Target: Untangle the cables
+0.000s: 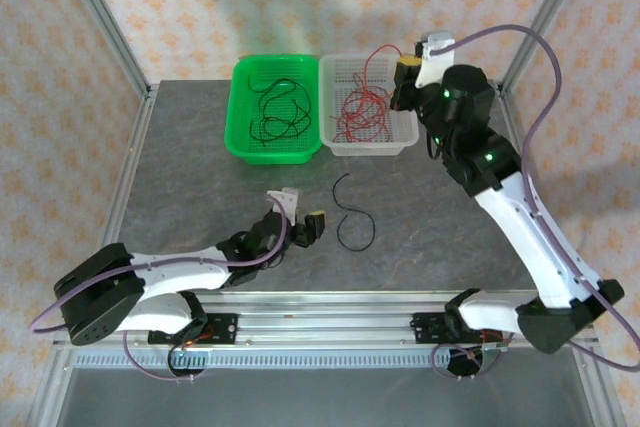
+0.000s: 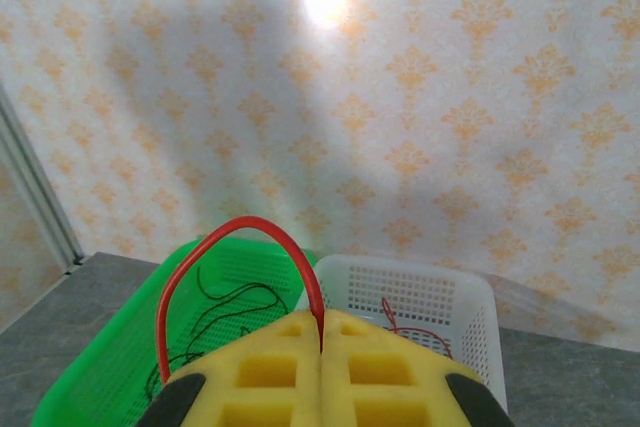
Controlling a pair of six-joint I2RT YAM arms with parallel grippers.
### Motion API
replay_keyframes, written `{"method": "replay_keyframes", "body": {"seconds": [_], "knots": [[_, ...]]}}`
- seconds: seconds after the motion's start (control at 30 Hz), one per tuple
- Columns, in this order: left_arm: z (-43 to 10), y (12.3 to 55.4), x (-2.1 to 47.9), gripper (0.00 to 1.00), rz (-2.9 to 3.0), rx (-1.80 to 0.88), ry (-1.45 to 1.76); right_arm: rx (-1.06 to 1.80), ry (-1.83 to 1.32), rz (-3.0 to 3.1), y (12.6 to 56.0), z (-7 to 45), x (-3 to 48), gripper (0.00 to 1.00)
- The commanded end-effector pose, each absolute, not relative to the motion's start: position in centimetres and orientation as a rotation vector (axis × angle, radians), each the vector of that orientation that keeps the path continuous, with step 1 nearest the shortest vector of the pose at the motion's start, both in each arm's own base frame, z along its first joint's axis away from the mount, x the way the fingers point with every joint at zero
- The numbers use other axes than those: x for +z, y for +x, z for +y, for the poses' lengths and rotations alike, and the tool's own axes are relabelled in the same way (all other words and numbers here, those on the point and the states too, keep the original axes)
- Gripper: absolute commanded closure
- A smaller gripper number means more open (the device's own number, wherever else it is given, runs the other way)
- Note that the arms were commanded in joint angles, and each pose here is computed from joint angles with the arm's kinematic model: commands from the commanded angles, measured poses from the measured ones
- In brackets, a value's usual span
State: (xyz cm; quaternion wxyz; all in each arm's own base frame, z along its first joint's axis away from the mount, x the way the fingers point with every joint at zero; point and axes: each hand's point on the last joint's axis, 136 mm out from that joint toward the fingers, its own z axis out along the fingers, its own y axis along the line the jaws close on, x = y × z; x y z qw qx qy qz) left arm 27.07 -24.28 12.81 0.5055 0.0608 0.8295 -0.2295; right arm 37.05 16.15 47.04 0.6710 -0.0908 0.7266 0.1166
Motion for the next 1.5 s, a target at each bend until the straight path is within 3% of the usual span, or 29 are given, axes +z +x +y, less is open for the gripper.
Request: {"method": "replay_keyframes", "body": {"seconds": [0.0,0.43,0.87,1.23,1.47], "knots": [[-23.1,26.7,12.8,0.29,2.005,-0.510,0.124,0.307,-0.200,1.592,38.4,16.2,48.5,1.00],[-21.0,25.9,14.1,0.26,1.975,-0.530,0.043,0.324,-0.198,1.690,45.4,15.9,43.5,1.00],[-20.4,25.4,15.4,0.24,1.955,-0.574,0.001,0.278,-0.134,1.905,54.5,15.5,33.1,1.00],[-20.1,25.1,15.8,0.23,1.959,-0.592,-0.023,0.194,-0.034,2.130,58.2,14.8,21.7,1.00],[-20.2,25.2,16.3,0.23,1.965,-0.589,-0.022,0.186,-0.006,2.263,58.4,15.0,15.6,1.00]]}}
